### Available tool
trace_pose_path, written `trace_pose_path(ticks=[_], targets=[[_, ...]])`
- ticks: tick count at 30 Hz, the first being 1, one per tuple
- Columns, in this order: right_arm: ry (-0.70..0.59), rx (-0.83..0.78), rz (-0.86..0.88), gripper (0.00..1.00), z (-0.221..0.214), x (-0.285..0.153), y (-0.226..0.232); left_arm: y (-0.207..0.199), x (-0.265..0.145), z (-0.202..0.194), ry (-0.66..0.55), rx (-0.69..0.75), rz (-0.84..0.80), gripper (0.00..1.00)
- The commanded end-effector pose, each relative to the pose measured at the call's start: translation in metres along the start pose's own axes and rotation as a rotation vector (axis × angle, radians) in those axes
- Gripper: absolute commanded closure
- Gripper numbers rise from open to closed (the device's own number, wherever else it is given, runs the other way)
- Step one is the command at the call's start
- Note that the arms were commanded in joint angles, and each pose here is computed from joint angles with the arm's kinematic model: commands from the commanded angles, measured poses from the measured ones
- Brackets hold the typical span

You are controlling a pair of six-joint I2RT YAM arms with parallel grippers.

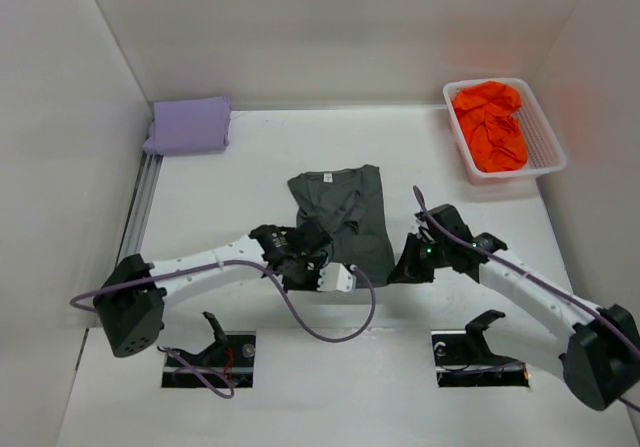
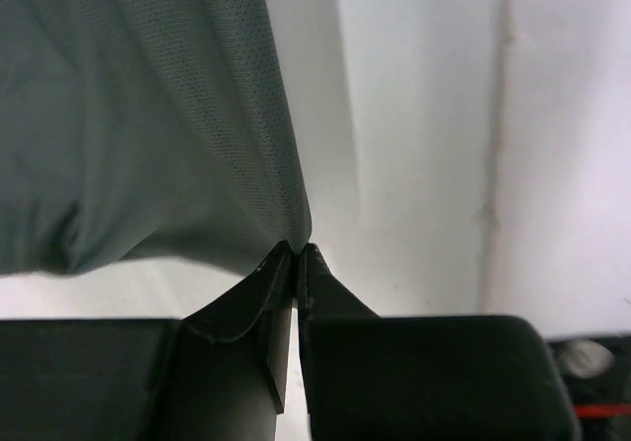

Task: Fold and stack the t-shirts
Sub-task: Grab one side of the 2/3 rectangular tshirt with both arms, then fold the long partially folded tshirt into a neat square

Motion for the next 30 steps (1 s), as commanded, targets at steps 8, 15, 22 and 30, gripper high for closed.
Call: trace_pose_path(ticks=[8, 15, 22, 30], targets=[[-0.044, -0.088, 0.061, 0.94, 0.053, -0.037, 0.063, 0.064, -0.090, 0.004, -0.146, -0.380, 0.032, 0.99], [-0.117, -0.136, 0.049, 0.95, 0.154, -0.026, 0.094, 0.163, -0.106, -0.017, -0.210, -0.559, 0.191, 0.99], [-0.104, -0.102, 0.036, 0.95, 0.212, 0.001, 0.097, 0.236, -0.096, -0.031, -0.222, -0.667, 0.257, 0.97], [-0.128, -0.039, 0.035, 0.91, 0.258, 0.027, 0.085, 0.276, -0.065, -0.056, -0.154, -0.703, 0.320, 0.95]])
Point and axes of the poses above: each gripper's point midway between its finger pads, its own x axis out along the fingers, its own y axis along the line the jaws close on, z = x × y, the point moved 4 cm from there along -x, back along the fingers
